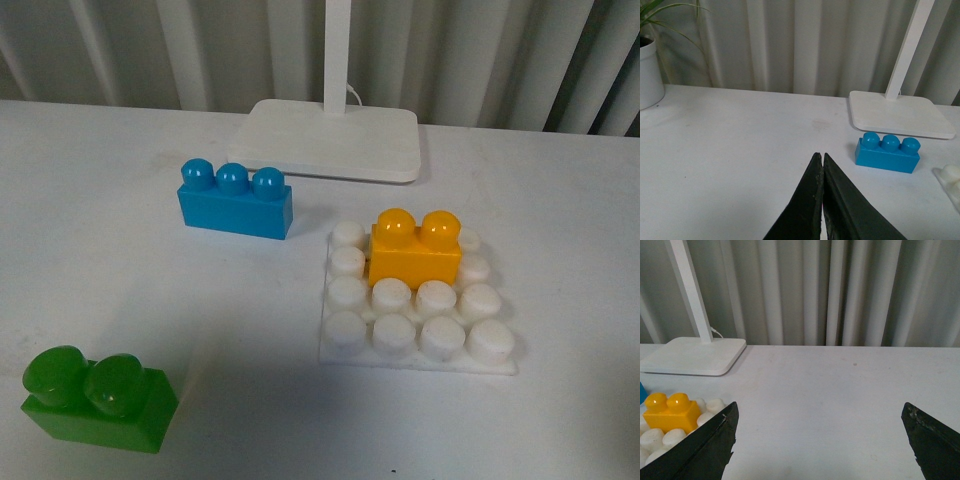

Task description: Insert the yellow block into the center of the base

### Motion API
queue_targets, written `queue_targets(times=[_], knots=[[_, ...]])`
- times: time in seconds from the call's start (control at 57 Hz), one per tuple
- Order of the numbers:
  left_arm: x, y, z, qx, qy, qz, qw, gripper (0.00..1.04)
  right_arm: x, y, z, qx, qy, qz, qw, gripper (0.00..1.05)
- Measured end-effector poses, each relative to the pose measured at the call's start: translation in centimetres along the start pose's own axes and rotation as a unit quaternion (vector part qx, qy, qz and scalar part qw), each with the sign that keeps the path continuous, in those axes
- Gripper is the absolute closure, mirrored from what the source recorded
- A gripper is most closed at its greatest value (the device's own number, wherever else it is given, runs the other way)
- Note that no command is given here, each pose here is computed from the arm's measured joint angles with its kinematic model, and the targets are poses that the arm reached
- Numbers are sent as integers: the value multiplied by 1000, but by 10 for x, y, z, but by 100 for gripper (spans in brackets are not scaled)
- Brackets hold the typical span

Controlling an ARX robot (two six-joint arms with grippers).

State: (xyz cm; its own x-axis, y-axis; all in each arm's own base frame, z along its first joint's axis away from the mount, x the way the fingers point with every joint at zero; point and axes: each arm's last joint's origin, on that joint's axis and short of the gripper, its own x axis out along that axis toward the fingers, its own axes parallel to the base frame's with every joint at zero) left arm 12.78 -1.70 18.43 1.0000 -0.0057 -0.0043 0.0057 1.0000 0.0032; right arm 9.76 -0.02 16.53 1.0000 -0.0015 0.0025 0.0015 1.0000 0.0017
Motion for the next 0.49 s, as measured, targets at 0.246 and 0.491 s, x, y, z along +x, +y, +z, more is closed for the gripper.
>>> queue_targets(times=[0.246,0.491], knots=[[-9,15,-8,-1,-1,0,1000,101,0,0,0,0,0,0,1000,9],[-14,17,-13,-2,-10,2,1000,101,0,0,0,0,0,0,1000,9]])
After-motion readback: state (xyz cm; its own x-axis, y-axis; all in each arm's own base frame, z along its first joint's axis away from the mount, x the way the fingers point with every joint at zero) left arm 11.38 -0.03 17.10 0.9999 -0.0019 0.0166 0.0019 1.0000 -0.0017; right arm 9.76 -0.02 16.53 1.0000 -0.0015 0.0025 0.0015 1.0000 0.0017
